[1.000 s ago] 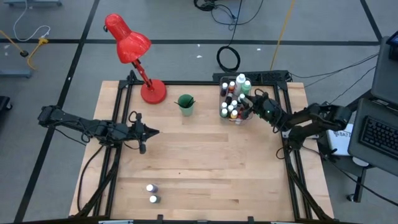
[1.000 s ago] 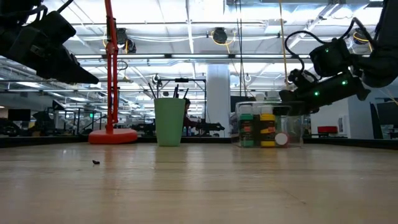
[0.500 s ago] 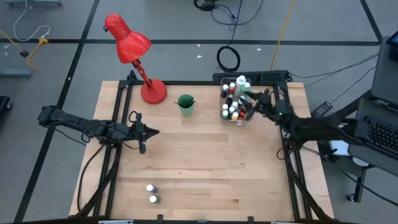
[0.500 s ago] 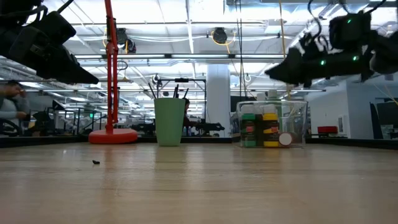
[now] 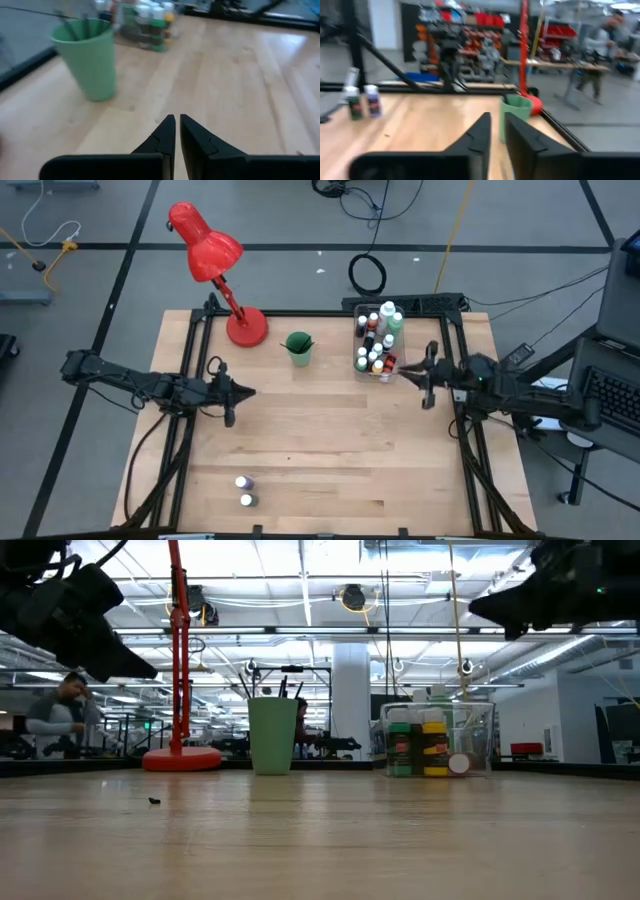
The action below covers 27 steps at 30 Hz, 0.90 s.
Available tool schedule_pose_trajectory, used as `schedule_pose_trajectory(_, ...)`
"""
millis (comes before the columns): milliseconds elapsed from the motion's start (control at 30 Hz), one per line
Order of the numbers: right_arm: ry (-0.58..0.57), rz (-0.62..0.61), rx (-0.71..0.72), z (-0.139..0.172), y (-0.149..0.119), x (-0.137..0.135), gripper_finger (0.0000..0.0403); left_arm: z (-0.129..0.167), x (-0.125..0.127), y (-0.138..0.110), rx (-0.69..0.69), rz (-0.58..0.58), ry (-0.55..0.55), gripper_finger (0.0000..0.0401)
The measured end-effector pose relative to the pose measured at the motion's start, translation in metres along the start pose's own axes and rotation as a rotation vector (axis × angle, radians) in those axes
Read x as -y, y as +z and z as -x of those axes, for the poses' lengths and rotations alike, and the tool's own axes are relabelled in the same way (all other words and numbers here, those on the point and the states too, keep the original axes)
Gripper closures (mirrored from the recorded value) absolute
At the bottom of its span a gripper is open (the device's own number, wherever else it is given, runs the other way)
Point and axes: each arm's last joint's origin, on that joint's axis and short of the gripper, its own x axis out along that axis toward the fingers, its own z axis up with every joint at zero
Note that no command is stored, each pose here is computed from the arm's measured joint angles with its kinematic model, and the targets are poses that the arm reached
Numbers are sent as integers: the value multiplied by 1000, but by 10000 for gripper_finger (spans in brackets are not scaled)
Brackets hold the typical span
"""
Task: Pick & Place Paint Supplies
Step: Put the violet paint bottle into the transparent bin
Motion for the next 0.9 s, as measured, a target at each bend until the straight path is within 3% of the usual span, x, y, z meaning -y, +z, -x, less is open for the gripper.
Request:
schedule_pose_trajectory(133,67,-22,-21,5,-27,-10,397,-2,3,-3,-51,-16,-78,375)
schedule_pose_trajectory(200,69,-49,-2,6,-40,-13,391,-3,5,-5,-78,-57,-143,375)
schedule_pose_trajectory(300,56,-47,119,6,-31,-14,382,-3,12,-6,-106,-123,-306,381)
schedule_pose_trajectory(400,61,-31,24,5,-41,-15,381,0,22,0,-107,-137,-407,397)
schedule_pose_trajectory(600,75,-18,-47,3,-48,-17,381,10,47,24,-169,-228,-517,399)
schedule_pose_trajectory(733,73,-39,-49,2,-48,-17,380,17,63,44,-172,-168,-525,384)
schedule_pose_trajectory(833,73,-49,-48,2,-48,-17,380,19,75,43,-209,-173,-538,368)
schedule_pose_trajectory(900,73,-61,-52,2,-48,-17,380,22,85,41,-250,-201,-631,350)
